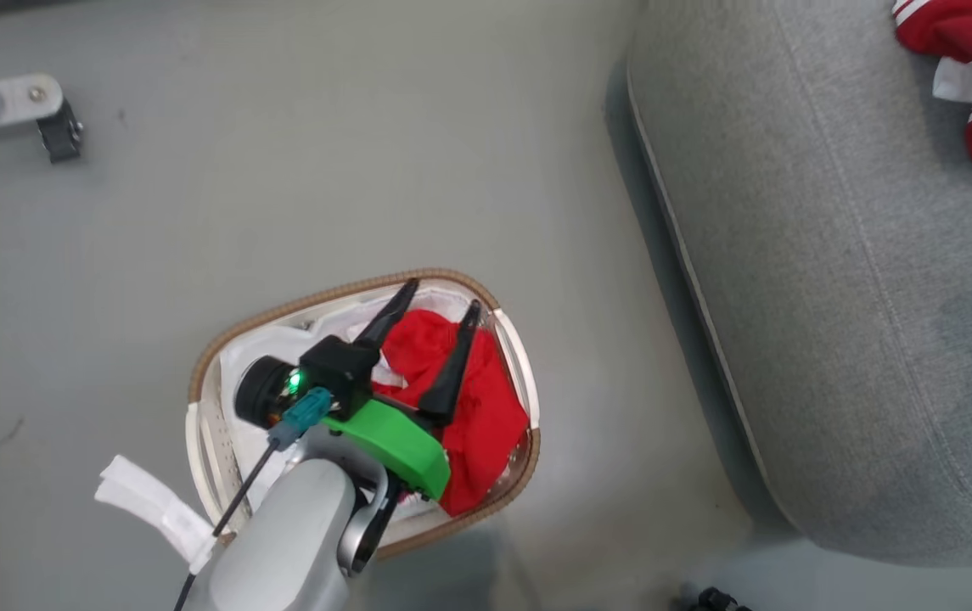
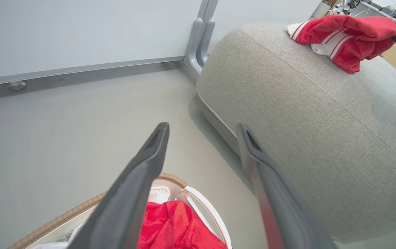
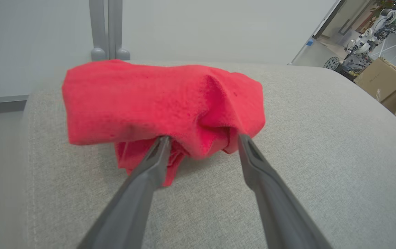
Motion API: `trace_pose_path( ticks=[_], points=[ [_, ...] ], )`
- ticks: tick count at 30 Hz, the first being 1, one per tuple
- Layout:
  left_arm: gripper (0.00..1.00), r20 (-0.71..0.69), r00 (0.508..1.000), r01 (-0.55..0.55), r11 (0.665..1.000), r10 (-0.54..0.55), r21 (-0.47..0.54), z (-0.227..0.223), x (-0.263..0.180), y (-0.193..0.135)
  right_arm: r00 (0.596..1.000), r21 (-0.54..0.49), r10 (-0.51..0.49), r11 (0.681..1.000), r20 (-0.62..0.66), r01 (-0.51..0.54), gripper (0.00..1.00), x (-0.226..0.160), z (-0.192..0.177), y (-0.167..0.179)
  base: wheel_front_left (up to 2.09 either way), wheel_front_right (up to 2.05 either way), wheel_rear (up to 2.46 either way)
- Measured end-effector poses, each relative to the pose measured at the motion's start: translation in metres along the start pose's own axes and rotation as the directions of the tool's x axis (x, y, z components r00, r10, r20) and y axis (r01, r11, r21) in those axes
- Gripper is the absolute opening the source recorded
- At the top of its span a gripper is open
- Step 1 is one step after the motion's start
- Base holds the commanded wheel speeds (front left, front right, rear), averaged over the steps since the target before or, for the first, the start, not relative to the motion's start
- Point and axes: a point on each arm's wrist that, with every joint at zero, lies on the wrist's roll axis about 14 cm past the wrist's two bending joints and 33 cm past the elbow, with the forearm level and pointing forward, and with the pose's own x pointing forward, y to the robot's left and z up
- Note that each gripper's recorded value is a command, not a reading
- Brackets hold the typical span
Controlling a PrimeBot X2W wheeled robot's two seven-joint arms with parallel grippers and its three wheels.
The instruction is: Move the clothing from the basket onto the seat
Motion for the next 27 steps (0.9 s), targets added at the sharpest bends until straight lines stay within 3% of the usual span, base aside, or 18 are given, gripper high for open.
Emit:
trace_pose_path(
  ticks=[10,19,27],
  points=[
    [1.00,0.110,0.961,-0.259,0.966,0.254,0.029,0.042,-0.051,0.047,0.970,0.108,0.172,0.975,0.171,-0.192,1.00,-0.052,0.037,0.063,0.00,0.00,0.00],
    [1.00,0.208,0.862,-0.480,0.876,0.462,0.042,0.071,-0.122,0.084,0.912,0.207,0.309,0.906,0.270,-0.368,1.00,-0.095,0.063,0.127,0.00,0.00,0.00],
    [1.00,0.263,0.781,-0.595,0.802,0.566,0.043,0.083,-0.174,0.098,0.870,0.244,0.396,0.849,0.294,-0.469,1.00,-0.128,0.066,0.164,0.00,0.00,0.00]
  ],
)
